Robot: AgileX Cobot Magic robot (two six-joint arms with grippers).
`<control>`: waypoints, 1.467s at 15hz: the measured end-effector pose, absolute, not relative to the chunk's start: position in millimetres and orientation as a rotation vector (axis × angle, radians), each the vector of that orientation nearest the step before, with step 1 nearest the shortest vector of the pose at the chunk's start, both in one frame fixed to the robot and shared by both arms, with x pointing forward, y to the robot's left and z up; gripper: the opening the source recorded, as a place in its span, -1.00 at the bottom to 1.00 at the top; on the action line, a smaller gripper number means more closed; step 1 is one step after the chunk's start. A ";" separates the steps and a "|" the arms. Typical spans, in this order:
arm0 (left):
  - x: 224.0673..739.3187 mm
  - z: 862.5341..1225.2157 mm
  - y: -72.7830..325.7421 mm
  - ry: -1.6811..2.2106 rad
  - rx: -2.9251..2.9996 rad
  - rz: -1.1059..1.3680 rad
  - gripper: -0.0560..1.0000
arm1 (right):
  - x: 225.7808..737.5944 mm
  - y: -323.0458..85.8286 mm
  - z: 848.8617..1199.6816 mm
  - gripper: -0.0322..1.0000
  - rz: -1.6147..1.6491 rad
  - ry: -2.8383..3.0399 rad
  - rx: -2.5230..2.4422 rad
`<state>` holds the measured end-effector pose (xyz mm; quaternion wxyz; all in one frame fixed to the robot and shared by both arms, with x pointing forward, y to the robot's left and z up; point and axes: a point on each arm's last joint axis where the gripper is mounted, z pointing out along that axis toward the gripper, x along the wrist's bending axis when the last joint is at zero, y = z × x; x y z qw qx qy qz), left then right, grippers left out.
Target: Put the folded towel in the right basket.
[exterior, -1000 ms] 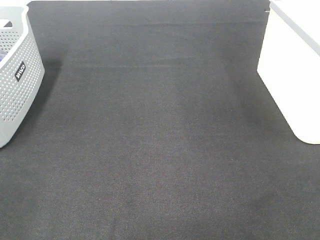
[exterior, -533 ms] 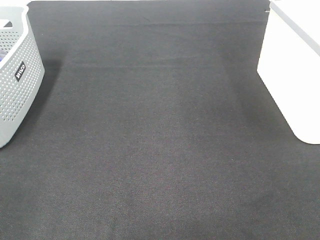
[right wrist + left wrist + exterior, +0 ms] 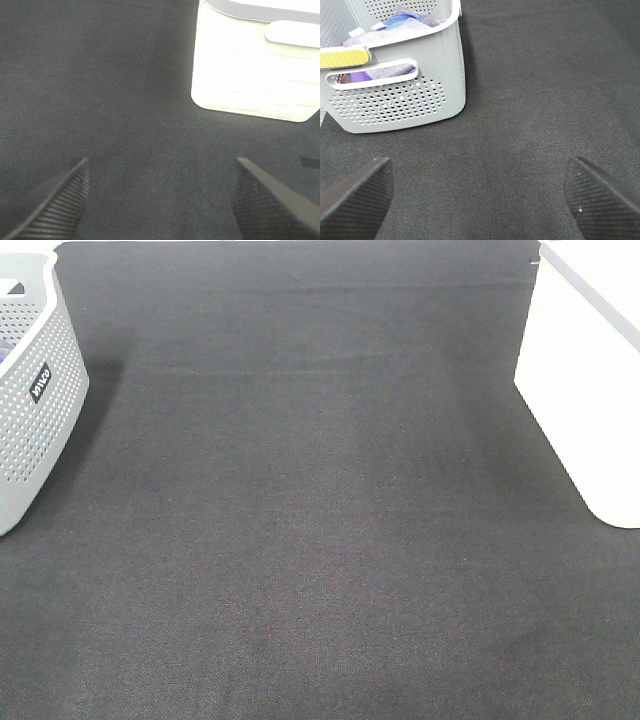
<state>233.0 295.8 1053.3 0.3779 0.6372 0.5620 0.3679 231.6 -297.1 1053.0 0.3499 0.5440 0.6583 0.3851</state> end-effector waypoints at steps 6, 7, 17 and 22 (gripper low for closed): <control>233.0 1053.3 295.8 1.436 1.629 0.940 0.77 | 231.7 -296.9 1053.0 0.48 0.987 1.688 1.423; 233.0 1053.3 295.8 1.436 1.629 0.940 0.77 | 231.8 -296.6 1053.0 0.48 0.966 1.655 1.450; 233.0 1053.3 295.8 1.436 1.629 0.940 0.77 | 232.0 -296.3 1053.0 0.48 0.937 1.609 1.486; 233.0 1053.3 295.8 1.436 1.629 0.940 0.77 | 232.0 -296.3 1053.0 0.48 0.937 1.609 1.486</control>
